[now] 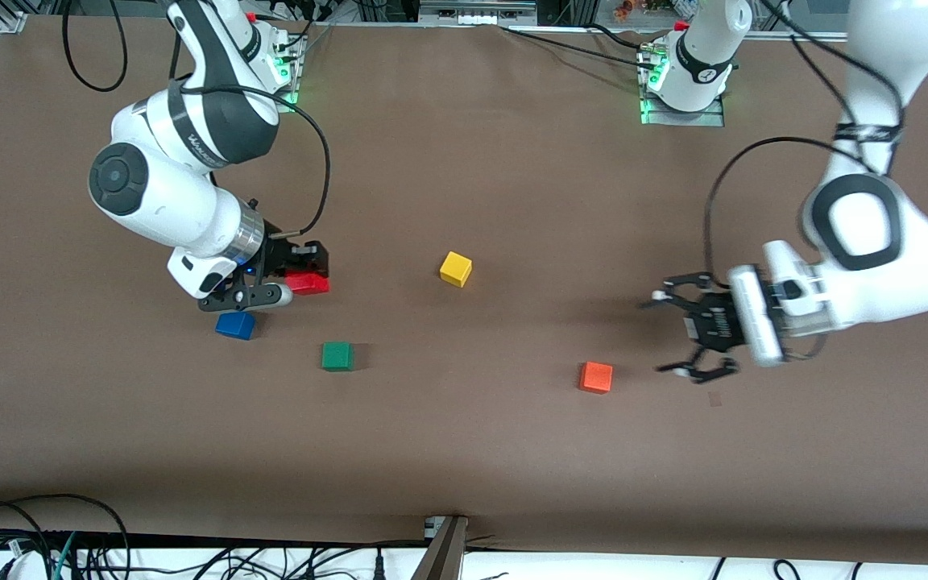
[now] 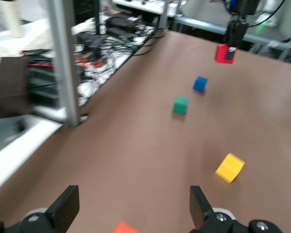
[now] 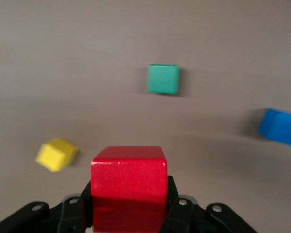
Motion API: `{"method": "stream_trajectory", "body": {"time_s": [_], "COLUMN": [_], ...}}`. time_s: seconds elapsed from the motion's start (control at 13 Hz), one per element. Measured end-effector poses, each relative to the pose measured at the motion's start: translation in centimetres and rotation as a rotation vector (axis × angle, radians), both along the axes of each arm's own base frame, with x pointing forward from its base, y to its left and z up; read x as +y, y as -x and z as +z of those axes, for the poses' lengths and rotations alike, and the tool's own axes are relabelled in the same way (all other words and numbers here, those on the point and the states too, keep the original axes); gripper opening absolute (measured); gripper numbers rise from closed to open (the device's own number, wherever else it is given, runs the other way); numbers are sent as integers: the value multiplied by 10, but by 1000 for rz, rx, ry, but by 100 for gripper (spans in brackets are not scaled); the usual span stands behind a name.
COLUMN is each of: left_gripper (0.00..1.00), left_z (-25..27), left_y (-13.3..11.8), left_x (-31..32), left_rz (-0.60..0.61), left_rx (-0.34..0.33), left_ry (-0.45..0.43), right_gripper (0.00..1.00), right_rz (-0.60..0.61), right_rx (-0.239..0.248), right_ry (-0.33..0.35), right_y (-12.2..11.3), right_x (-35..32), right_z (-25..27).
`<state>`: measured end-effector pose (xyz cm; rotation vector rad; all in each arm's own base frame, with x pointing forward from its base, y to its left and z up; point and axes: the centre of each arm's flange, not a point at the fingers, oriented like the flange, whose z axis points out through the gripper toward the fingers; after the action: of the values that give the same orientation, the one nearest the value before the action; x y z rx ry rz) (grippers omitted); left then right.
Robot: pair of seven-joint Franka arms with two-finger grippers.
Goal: Pass red block to right arm, stack on blue
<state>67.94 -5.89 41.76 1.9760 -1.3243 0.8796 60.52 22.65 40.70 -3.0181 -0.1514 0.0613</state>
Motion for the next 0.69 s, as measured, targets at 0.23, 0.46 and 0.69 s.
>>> {"method": "stream_trajectory", "body": {"time_s": [0.23, 0.46, 0.69], "left_gripper": [100, 100, 100], "left_z": [46, 74, 96], "left_y": [17, 38, 59], "left_x": [48, 61, 105], "left_rz": [3, 17, 93], "left_rx": [-63, -51, 15], "left_ry": [-172, -296, -390], "right_gripper": [56, 56, 56], "right_rz": [4, 23, 34], "right_rx": [7, 13, -23], "right_ry": [124, 142, 138], "right_y": [-19, -37, -41], "right_x": [-50, -116, -155], "right_z": [-37, -70, -104]}}
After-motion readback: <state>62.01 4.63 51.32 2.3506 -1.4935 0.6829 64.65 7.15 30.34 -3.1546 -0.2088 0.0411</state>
